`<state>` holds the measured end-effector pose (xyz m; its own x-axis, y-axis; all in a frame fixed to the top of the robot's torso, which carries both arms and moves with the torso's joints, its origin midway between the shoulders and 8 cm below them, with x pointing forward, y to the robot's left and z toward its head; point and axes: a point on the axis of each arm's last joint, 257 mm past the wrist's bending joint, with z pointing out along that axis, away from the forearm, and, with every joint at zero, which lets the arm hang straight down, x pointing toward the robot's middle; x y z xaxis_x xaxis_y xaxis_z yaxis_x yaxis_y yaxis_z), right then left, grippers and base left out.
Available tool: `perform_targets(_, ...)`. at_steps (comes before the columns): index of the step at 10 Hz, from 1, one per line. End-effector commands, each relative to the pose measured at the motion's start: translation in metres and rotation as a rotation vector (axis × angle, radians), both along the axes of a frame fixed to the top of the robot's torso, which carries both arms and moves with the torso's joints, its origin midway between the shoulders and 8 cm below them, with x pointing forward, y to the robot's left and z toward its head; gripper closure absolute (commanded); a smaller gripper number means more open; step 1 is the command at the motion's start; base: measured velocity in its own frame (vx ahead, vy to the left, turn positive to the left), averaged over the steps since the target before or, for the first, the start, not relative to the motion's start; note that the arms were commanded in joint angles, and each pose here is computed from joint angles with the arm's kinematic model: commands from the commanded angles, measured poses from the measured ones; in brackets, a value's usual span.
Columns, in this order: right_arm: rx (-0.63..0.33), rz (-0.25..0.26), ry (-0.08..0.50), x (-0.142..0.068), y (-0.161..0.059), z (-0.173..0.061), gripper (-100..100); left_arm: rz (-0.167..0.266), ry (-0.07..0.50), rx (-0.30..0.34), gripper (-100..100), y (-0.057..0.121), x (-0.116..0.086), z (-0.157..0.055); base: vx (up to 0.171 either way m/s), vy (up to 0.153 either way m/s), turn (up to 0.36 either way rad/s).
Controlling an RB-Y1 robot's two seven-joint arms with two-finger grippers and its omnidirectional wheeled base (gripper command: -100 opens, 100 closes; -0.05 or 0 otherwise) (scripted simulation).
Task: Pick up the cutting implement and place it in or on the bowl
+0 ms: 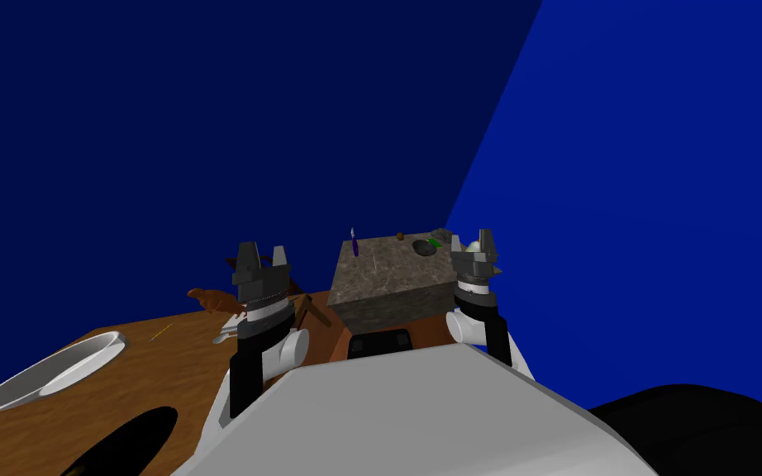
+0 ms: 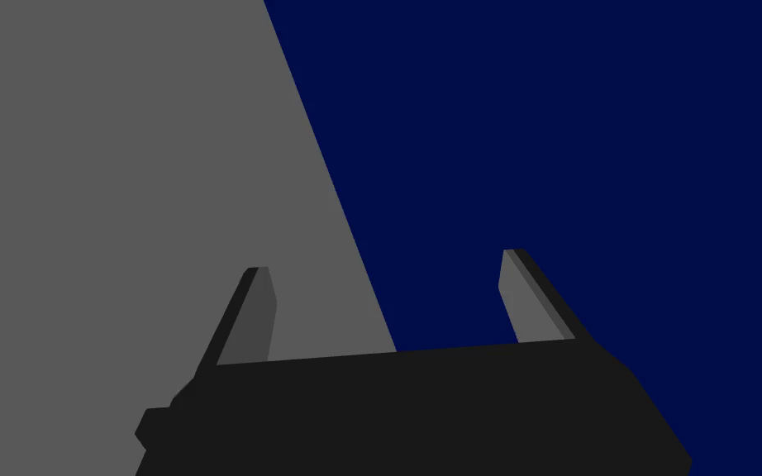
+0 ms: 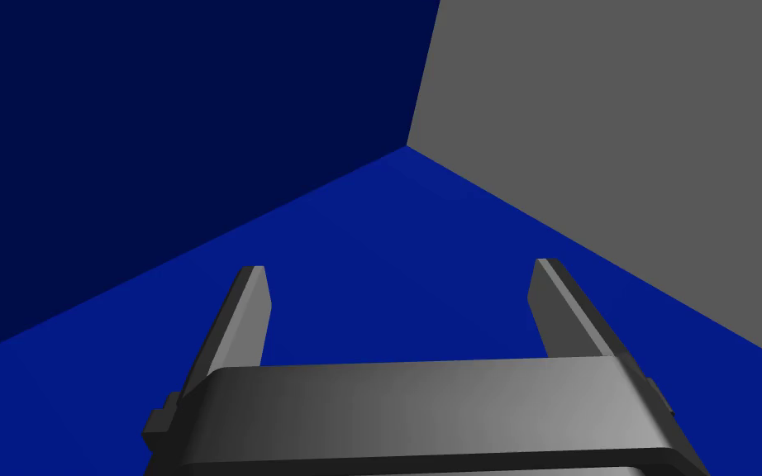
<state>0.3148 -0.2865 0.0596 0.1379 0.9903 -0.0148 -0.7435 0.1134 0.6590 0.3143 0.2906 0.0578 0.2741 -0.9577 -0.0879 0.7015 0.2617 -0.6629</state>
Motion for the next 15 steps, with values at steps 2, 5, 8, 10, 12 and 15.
perform_targets(2,0.0,0.0,0.0,0.0,0.0,0.0,0,-0.038,0.007,0.058,-100,-0.011,0.003,0.004,-0.017,-0.046,-0.029)
perform_targets(5,0.0,0.0,0.0,0.0,0.0,0.0,0,-0.09,0.027,0.131,-100,-0.026,0.011,0.007,-0.024,-0.1,-0.069)
perform_targets(8,0.0,0.0,0.0,0.0,0.0,0.0,0,-0.13,0.055,0.19,-100,-0.037,0.02,0.004,0.003,-0.085,-0.073)
perform_targets(10,0.0,0.0,0.0,0.0,0.0,0.0,0,-0.149,0.075,0.224,-100,-0.043,0.026,0.001,-0.015,-0.116,-0.084)
perform_targets(12,0.0,0.0,0.0,0.0,0.0,0.0,0,-0.174,0.125,0.275,-100,-0.05,0.041,-0.008,0.002,-0.103,-0.134)
perform_targets(15,0.0,0.0,0.0,0.0,0.0,0.0,0,-0.193,0.196,0.336,-100,-0.055,0.059,-0.024,-0.003,-0.106,-0.125)
